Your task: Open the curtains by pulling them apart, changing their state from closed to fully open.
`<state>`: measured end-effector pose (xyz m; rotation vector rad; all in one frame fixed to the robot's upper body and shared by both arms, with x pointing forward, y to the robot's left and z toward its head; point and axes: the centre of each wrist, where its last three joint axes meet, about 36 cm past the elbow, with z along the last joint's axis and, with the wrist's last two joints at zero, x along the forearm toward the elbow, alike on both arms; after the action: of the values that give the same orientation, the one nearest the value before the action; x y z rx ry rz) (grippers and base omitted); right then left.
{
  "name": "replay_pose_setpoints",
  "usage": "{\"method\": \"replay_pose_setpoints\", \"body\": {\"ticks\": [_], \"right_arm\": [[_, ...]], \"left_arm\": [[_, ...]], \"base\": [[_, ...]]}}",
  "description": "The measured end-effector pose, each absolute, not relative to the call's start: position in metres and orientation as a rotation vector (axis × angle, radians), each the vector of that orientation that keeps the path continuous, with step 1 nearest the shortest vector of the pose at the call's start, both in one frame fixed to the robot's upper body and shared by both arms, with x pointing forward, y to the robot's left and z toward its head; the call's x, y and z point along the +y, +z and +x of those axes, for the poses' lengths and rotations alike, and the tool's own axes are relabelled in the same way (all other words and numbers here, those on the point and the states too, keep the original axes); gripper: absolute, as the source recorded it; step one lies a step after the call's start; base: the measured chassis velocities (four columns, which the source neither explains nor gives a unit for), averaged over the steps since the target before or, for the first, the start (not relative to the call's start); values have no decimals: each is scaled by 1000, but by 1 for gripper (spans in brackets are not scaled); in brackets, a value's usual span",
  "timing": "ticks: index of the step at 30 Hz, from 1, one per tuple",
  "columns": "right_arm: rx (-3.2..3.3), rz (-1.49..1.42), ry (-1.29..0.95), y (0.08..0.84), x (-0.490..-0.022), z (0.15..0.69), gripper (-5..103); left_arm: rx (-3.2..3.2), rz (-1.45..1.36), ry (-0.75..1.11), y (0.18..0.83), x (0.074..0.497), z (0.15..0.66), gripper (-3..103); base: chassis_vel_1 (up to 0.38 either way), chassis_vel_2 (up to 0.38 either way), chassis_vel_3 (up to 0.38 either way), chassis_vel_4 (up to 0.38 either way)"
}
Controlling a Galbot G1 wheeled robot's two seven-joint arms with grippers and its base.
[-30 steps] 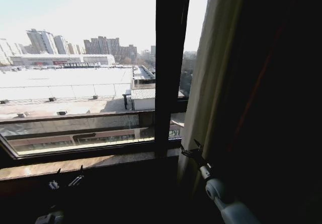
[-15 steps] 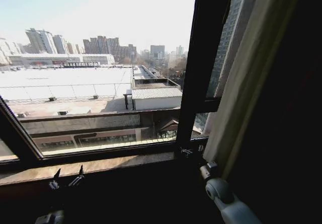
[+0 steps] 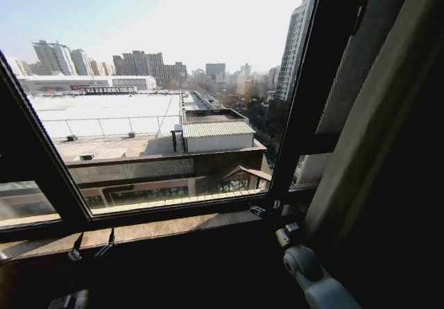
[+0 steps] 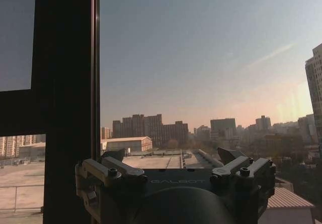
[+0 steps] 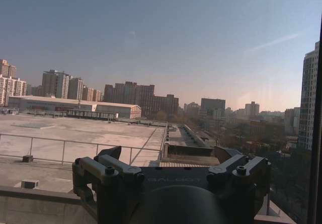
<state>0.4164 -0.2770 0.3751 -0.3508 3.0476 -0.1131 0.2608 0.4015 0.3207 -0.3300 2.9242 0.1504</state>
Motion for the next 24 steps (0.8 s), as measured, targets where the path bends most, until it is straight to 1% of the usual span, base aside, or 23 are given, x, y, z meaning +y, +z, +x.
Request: {"method": "replay_pose_setpoints", "body": {"ticks": [24], "right_arm": [[3047,-351,-113,375,-277,416,100]], "left_arm": [[2924,-330,150,321,402,261,100]], "base": [[351,351,-348,-359]]}}
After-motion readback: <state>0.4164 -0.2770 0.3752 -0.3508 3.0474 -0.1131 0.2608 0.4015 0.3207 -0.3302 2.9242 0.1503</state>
